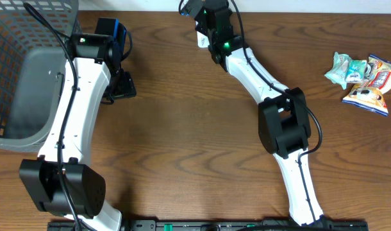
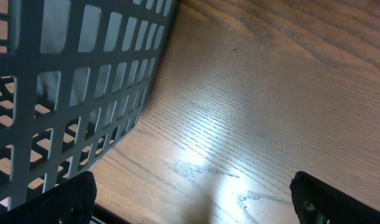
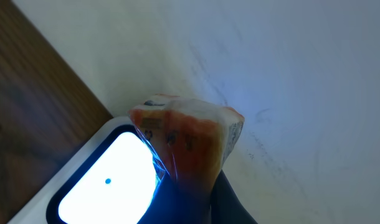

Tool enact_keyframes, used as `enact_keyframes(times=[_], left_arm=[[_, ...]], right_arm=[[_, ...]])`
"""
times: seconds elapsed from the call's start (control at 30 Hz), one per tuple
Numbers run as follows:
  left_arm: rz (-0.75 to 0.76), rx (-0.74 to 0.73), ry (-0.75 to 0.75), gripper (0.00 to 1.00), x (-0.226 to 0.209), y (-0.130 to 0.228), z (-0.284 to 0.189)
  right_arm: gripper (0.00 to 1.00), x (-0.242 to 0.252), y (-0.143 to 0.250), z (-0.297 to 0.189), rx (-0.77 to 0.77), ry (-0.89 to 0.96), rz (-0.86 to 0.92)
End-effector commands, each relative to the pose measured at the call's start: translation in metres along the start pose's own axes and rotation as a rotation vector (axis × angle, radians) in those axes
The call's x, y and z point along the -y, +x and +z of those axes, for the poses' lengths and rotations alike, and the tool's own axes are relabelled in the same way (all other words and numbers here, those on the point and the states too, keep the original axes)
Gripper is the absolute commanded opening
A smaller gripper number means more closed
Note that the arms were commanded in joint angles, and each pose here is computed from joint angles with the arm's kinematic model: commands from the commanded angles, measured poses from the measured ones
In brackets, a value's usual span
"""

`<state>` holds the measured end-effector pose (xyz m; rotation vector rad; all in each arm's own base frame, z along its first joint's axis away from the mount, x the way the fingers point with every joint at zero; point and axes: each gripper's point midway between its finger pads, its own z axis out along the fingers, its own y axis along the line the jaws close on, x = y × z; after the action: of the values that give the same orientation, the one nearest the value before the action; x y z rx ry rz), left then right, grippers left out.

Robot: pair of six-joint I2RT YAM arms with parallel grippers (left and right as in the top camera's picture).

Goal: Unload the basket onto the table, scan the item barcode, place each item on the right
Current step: 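Hold the orange pack up against the scanner face, then carry the orange pack right and release it on the pile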

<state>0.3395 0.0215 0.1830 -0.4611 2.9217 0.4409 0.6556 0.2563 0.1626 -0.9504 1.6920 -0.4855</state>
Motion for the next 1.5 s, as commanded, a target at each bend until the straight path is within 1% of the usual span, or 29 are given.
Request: enact_keyframes(times=[0.0, 0.17, 0.3, 0.37, 0.43, 0.57, 0.6, 0.7, 0.77, 0.8, 0.83, 0.87, 0.9, 0.93, 0.97, 1.07, 1.1, 1.2, 1.33, 1.47], left_arm=[[0.013, 0.001, -0.022, 0.98, -0.005, 0.000, 0.001], [0.013, 0.001, -0.022, 0.98, -0.005, 0.000, 0.001], [0.013, 0.001, -0.022, 0.98, -0.005, 0.000, 0.001], [0.013, 0.001, -0.022, 0.98, -0.005, 0.000, 0.001], [0.013, 0.001, -0.022, 0.98, -0.005, 0.000, 0.001], [0.013, 0.001, -0.022, 0.96, -0.005, 0.000, 0.001], [0.013, 0.001, -0.022, 0.98, -0.005, 0.000, 0.001], [0.013, 0.001, -0.022, 0.98, -0.005, 0.000, 0.001], [0.012, 0.002, -0.021, 0.98, -0.005, 0.000, 0.001], [0.012, 0.002, -0.021, 0.98, -0.005, 0.000, 0.001], [0.013, 0.001, -0.022, 0.98, -0.005, 0.000, 0.001], [0.012, 0.002, -0.022, 0.97, -0.005, 0.000, 0.001], [0.012, 0.002, -0.021, 0.98, -0.005, 0.000, 0.001], [0.013, 0.001, -0.022, 0.98, -0.005, 0.000, 0.001], [0.013, 0.001, -0.022, 0.98, -0.005, 0.000, 0.001], [0.013, 0.001, -0.022, 0.98, -0.005, 0.000, 0.001], [0.013, 0.001, -0.022, 0.98, -0.005, 0.000, 0.001], [0.013, 0.001, -0.022, 0.98, -0.005, 0.000, 0.001], [0.013, 0.001, -0.022, 0.98, -0.005, 0.000, 0.001], [0.013, 0.001, -0.022, 0.98, -0.005, 0.000, 0.001]], right_arm=[[0.01, 0.005, -0.003, 0.000, -0.001, 0.020, -0.055], [0.01, 0.018, 0.011, -0.002, -0.087, 0.094, -0.063], [0.01, 0.039, 0.027, -0.011, -0.184, 0.152, -0.073], [0.01, 0.051, 0.036, -0.018, -0.228, 0.147, -0.059], [0.01, 0.074, 0.053, -0.030, -0.299, 0.172, -0.018], [0.01, 0.142, 0.115, -0.066, -0.510, 0.340, 0.157], [0.01, 0.156, 0.131, -0.075, -0.557, 0.384, 0.199], [0.01, 0.193, 0.193, -0.110, -0.736, 0.505, 0.314], [0.01, 0.203, 0.234, -0.131, -0.853, 0.515, 0.361], [0.01, 0.209, 0.276, -0.154, -0.967, 0.521, 0.414], [0.01, 0.211, 0.291, -0.163, -1.007, 0.530, 0.443], [0.01, 0.211, 0.322, -0.179, -1.078, 0.529, 0.524], [0.01, 0.209, 0.336, -0.187, -1.111, 0.507, 0.565], [0.03, 0.208, 0.345, -0.192, -1.131, 0.496, 0.590], [0.10, 0.209, 0.356, -0.199, -1.155, 0.494, 0.617], [0.35, 0.213, 0.376, -0.212, -1.198, 0.502, 0.667], [0.41, 0.213, 0.381, -0.214, -1.204, 0.491, 0.683], [0.65, 0.212, 0.391, -0.219, -1.218, 0.465, 0.715], [0.81, 0.211, 0.394, -0.227, -1.231, 0.490, 0.773], [0.82, 0.220, 0.373, -0.231, -1.163, 0.480, 0.834]])
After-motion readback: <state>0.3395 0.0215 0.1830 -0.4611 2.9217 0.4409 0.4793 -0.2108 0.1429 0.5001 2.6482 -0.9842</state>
